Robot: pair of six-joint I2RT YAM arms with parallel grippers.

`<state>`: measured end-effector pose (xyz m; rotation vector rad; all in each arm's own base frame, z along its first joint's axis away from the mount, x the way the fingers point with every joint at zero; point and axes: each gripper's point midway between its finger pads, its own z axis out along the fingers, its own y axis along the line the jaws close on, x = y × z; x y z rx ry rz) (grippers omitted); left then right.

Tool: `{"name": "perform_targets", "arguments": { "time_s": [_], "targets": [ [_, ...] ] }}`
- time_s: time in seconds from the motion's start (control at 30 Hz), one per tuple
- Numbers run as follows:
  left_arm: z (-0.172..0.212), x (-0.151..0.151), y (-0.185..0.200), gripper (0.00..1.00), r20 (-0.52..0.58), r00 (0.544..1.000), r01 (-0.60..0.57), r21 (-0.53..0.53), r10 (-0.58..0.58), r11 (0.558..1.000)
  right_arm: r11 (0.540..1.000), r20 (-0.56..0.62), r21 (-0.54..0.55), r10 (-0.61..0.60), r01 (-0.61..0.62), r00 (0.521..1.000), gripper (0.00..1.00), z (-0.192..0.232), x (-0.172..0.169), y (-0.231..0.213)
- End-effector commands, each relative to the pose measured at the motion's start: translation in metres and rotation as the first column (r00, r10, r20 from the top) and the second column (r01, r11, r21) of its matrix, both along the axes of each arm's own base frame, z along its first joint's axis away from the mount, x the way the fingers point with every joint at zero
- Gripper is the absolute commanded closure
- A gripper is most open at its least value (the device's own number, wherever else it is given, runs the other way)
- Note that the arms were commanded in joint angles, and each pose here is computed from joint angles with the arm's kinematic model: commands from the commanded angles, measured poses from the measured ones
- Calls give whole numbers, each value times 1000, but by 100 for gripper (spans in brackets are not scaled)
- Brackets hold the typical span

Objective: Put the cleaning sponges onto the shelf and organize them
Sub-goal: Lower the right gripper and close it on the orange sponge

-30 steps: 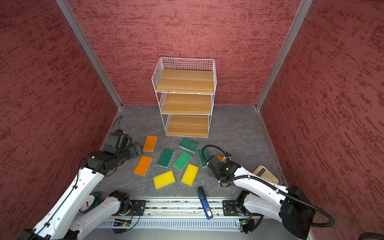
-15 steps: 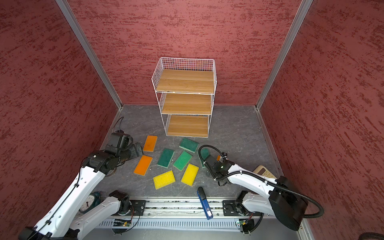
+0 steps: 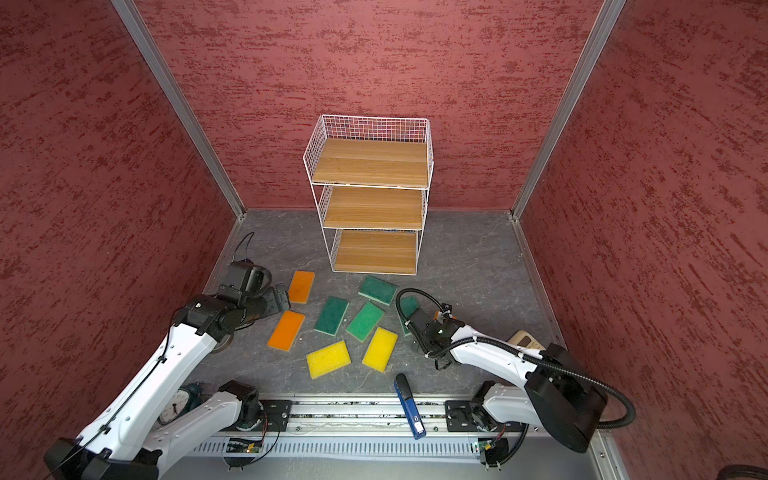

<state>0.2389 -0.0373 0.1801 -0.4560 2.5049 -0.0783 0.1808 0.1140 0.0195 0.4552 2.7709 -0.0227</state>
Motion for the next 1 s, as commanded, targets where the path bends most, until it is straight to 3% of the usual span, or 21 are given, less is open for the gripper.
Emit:
{"name": "perform_targets", "arguments": {
  "time_s": [0.0, 0.33, 0.97],
  "targets": [
    [5, 5, -4, 0, 27, 1000, 12, -7, -12, 1000, 999, 26, -9, -35, 36, 999, 1, -1, 5, -8],
    [0, 8, -7, 0, 10, 1000, 20, -10, -20, 1000, 997, 32, 29, -72, 71, 997, 2, -4, 11, -15],
    [-8, 6, -9, 0, -5, 1000, 18, -13, -18, 1000, 998, 2, -5, -57, 57, 998, 15, -16, 13, -14]
  ]
}}
